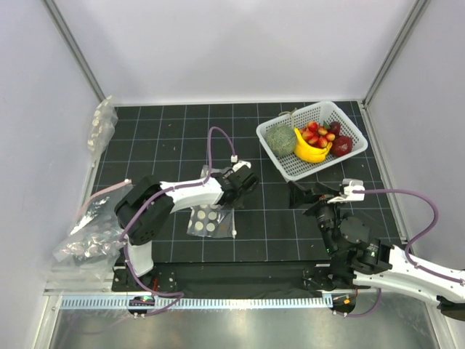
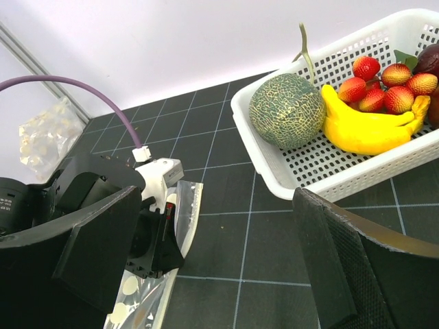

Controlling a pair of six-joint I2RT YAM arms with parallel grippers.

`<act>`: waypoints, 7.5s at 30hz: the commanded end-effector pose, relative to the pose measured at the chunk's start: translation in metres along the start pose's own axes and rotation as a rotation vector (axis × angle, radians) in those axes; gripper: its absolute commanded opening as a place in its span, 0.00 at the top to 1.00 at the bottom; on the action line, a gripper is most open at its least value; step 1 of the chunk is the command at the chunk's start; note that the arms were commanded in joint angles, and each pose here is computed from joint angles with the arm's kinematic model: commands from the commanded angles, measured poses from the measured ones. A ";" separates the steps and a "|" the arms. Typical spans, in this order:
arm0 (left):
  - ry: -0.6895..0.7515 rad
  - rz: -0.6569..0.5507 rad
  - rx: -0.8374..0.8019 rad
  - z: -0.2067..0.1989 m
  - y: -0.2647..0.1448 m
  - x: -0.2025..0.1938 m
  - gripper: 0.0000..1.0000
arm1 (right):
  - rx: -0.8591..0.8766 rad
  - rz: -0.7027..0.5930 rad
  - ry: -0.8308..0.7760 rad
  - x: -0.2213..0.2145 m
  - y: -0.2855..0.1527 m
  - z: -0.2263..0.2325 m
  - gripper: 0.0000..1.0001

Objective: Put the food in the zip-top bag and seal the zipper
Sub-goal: Pick up the zipper food storage bag at the center of the board.

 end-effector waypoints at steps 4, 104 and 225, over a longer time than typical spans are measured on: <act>0.052 0.105 -0.061 -0.001 0.009 -0.026 1.00 | 0.002 -0.017 0.028 0.005 0.002 0.005 0.00; -0.114 -0.838 -1.110 0.029 -0.216 0.012 1.00 | 0.952 0.399 -0.068 -0.080 -0.003 0.150 0.44; -0.155 -0.980 -0.948 0.034 -0.219 0.018 0.16 | 0.269 0.222 0.119 -0.055 0.038 0.090 0.99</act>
Point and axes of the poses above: each gripper's point midway between its finger pads, its own y axis out along the fingers, its own z axis along the line the jaws close on, x = y × z, the point moved 6 cm from there along -y, back along the fingers, and after that the axes turned 5 degrees about -y, right-handed, at the moved point
